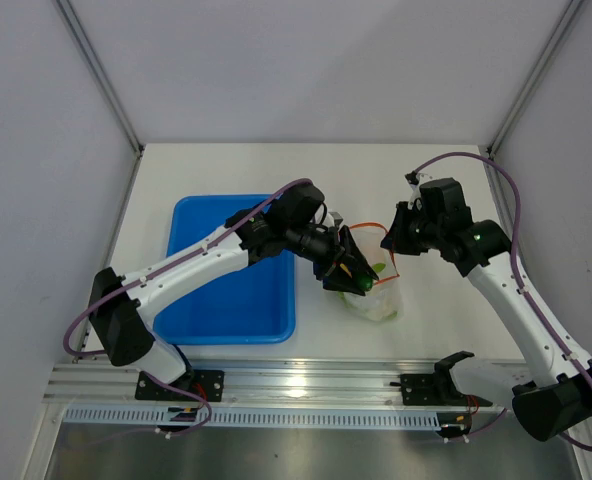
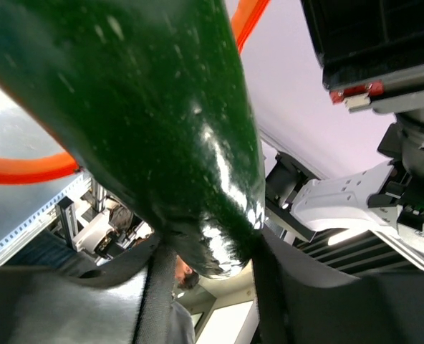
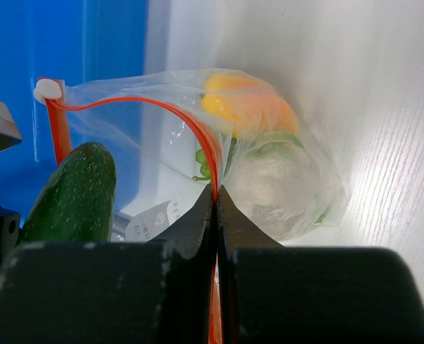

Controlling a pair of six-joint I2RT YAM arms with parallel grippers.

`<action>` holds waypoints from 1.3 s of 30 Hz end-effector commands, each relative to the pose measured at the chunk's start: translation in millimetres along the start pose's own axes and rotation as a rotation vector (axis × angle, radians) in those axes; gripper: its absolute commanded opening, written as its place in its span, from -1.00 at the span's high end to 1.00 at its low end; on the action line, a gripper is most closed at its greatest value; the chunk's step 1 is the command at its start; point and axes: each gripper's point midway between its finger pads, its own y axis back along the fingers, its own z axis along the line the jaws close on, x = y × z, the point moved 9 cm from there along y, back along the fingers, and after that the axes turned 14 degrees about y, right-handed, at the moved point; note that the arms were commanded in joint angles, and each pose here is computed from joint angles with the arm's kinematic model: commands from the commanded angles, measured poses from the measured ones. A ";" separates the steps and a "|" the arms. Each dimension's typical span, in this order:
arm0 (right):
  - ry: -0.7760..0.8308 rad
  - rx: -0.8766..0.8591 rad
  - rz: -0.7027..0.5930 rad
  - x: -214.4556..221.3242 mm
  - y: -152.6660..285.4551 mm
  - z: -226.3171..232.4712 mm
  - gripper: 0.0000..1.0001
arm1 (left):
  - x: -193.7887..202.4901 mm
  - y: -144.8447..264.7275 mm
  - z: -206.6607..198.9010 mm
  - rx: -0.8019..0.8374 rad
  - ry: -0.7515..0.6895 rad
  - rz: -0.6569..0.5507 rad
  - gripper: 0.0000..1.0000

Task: Place the food in the zip-top bag and seal the zipper
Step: Place the fake vegetable in the zipper food storage bag, then adjust the zipper food storage bag at the center of the board.

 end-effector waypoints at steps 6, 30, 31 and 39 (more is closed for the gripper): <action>0.028 -0.007 -0.096 -14.0 19.8 5.3 1.00 | -2.1 9.5 4.4 -0.129 0.421 -0.045 -0.32; 0.029 0.011 -0.053 -8.6 21.8 3.4 1.00 | 0.0 85.7 -18.8 0.117 -0.167 -0.260 -0.43; 0.032 0.010 -0.054 -9.0 22.5 3.9 1.00 | -2.5 85.5 -15.4 0.100 -0.165 -0.270 -0.40; 0.010 -0.014 -0.028 -9.0 21.9 6.6 1.00 | -23.0 79.1 1.4 -0.053 -0.384 -0.344 -0.12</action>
